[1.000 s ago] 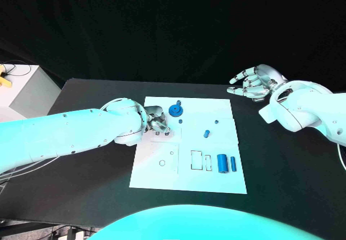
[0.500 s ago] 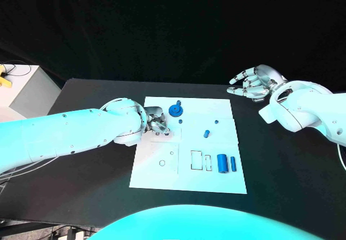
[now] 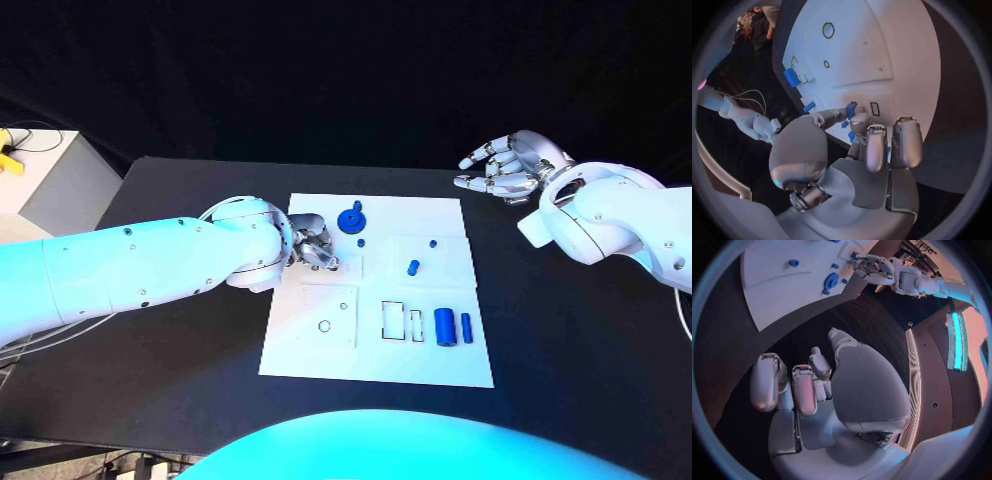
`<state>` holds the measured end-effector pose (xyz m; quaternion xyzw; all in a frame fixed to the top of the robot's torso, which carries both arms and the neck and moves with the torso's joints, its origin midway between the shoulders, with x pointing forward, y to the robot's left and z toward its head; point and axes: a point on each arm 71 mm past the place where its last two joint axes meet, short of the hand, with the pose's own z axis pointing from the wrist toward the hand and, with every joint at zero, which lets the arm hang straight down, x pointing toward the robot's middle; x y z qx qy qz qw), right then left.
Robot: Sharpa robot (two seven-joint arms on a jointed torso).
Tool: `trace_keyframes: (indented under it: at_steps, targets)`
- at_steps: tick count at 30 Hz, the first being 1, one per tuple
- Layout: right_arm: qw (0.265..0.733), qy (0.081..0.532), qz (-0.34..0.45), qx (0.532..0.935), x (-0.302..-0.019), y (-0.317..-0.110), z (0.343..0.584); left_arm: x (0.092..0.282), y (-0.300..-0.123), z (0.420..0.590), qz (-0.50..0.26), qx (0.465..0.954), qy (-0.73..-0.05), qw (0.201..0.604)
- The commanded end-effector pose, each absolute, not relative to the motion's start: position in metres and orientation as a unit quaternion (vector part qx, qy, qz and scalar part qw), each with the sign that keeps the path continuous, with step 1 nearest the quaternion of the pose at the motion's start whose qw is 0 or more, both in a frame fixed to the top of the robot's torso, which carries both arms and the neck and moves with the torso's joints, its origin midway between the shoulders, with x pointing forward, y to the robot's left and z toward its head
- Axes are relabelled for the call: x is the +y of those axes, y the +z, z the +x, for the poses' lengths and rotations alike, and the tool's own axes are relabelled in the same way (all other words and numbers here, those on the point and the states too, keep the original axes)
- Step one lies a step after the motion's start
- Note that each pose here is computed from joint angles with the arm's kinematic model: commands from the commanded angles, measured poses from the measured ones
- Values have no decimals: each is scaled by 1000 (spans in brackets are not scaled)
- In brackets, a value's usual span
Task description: Assemble the parts on the task board
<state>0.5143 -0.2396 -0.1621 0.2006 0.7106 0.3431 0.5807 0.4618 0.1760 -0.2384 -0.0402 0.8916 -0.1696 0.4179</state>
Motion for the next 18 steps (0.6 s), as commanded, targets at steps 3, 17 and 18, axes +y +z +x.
trace_keyframes:
  at_steps: [3,17,18]
  targets:
    - [577,345,194,714,-239,-163,514,176,-241,461,-33,897,-166,409]
    - [577,345,194,715,-239,-163,514,177,-242,461,-31,899,-164,405]
    - [577,345,194,715,-239,-163,514,177,-242,461,-31,899,-164,405]
